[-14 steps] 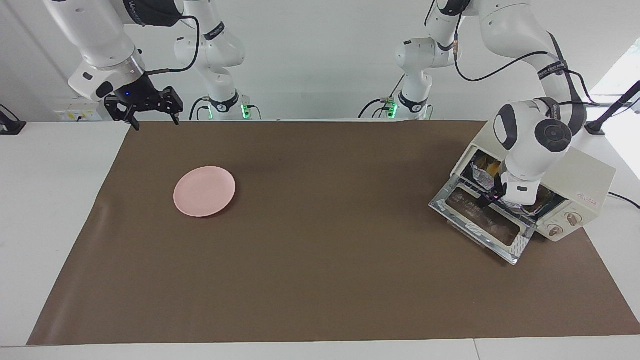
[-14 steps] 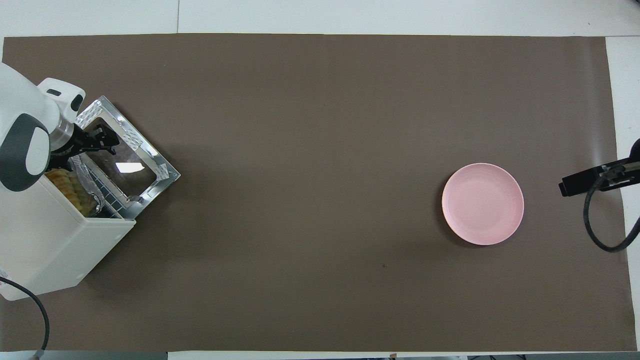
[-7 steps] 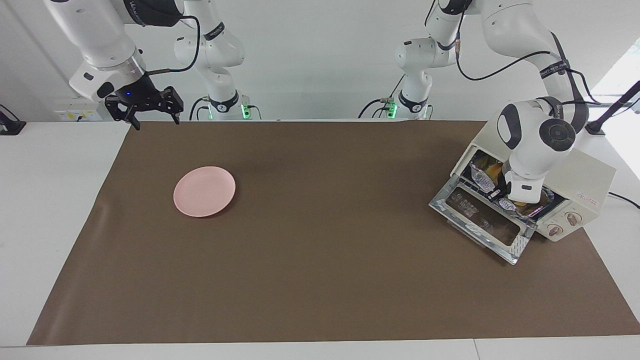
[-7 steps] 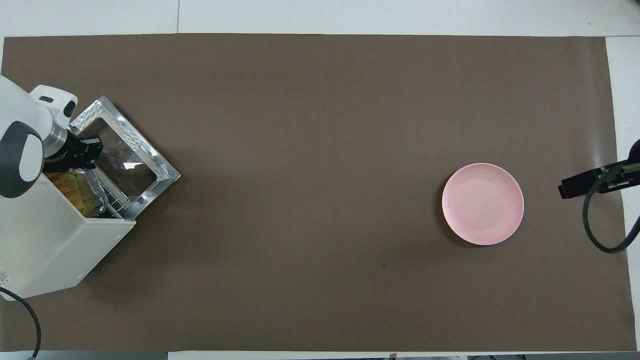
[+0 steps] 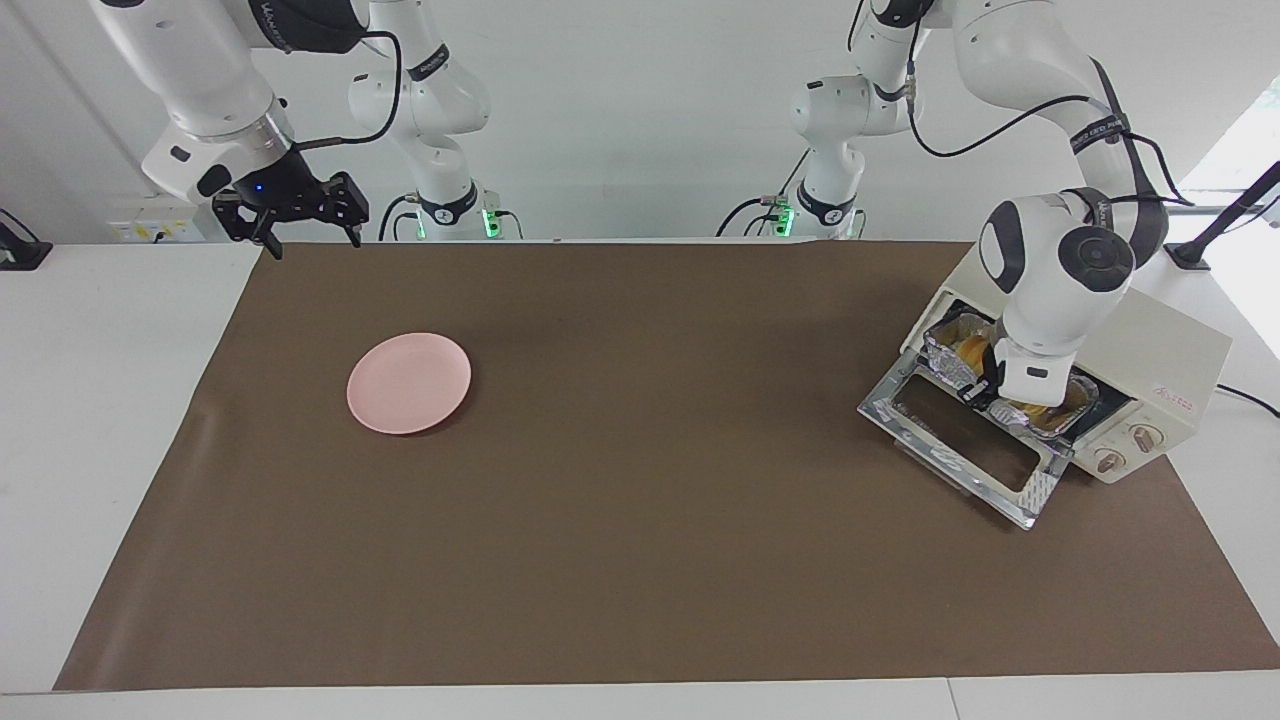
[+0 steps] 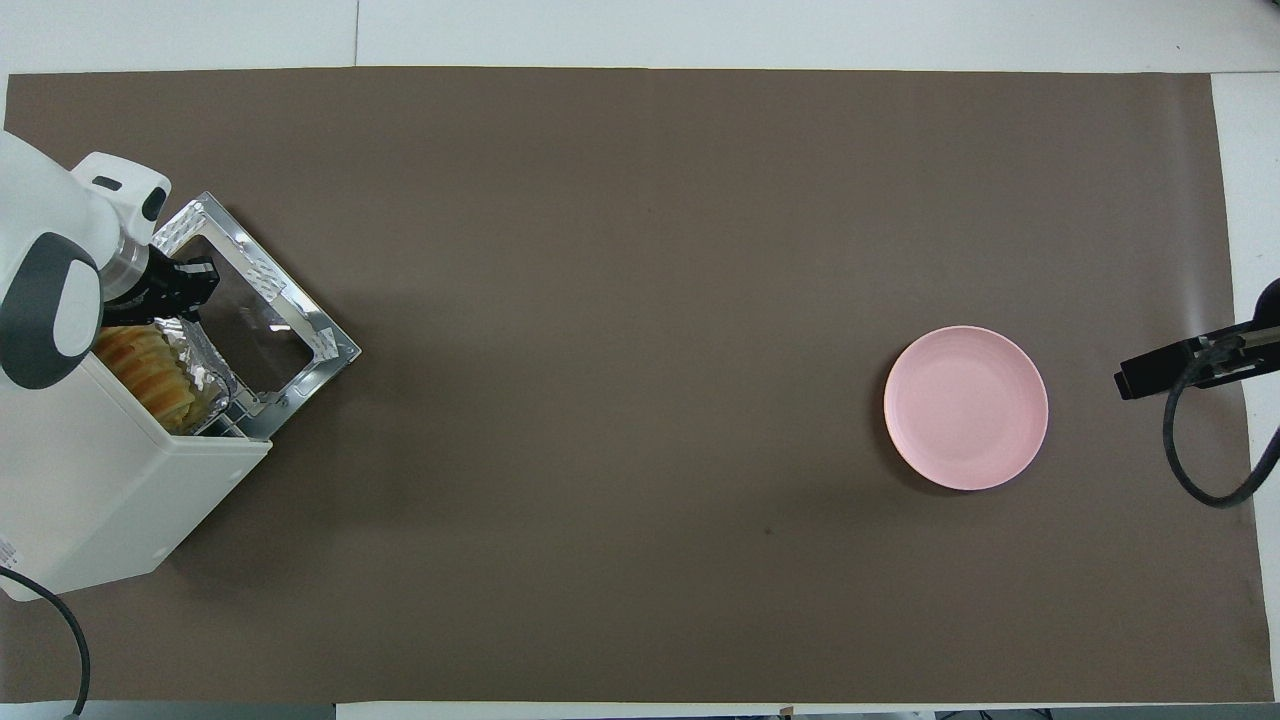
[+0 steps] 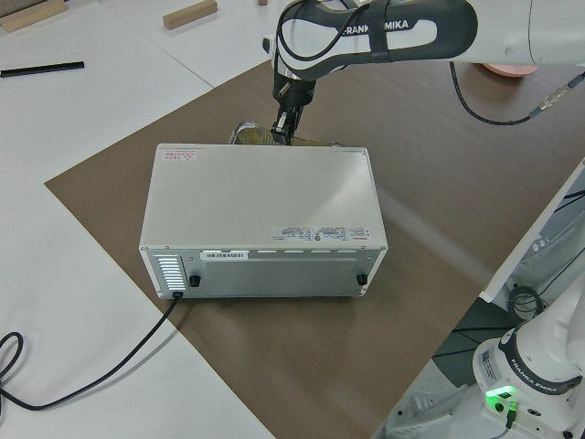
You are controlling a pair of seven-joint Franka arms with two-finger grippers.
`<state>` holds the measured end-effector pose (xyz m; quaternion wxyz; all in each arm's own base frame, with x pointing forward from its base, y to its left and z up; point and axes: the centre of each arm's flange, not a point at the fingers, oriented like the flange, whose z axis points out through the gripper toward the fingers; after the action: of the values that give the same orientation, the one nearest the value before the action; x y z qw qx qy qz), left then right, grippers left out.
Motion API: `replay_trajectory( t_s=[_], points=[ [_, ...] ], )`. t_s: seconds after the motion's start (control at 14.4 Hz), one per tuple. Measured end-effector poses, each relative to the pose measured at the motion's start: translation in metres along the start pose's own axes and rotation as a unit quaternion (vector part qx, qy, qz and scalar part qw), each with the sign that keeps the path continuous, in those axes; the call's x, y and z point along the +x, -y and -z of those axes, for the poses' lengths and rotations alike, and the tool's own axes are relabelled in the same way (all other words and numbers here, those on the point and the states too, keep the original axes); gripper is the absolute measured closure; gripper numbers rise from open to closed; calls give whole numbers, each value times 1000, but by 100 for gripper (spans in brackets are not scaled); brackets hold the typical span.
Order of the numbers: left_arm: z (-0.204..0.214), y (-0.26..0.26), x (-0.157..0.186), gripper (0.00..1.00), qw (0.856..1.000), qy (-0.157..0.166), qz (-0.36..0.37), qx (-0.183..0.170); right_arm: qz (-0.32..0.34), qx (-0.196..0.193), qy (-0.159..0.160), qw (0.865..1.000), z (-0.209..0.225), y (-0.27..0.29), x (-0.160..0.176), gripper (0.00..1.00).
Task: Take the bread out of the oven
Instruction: 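Reach the left gripper into the toaster oven and grasp the foil tray, then pull the foil tray out of the oven with the left gripper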
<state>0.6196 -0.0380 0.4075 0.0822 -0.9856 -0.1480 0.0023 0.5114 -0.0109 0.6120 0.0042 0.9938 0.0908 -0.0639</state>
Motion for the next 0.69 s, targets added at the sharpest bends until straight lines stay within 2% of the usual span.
replay_trajectory(
  t_s=[0.21, 0.35, 0.55, 0.69],
  points=[
    [25, -75, -6, 98, 999, -3, -37, -31, 0, 0, 0, 1000, 0, 0, 0, 0],
    [36, -137, -9, 98, 997, 4, -67, -32, 0, 0, 0, 1000, 0, 0, 0, 0],
    [23, -236, -20, 98, 996, -3, -77, -38, 0, 0, 0, 1000, 0, 0, 0, 0],
    [10, -284, -35, 98, 995, -7, -85, -55, 0, 0, 0, 1000, 0, 0, 0, 0]
  ],
)
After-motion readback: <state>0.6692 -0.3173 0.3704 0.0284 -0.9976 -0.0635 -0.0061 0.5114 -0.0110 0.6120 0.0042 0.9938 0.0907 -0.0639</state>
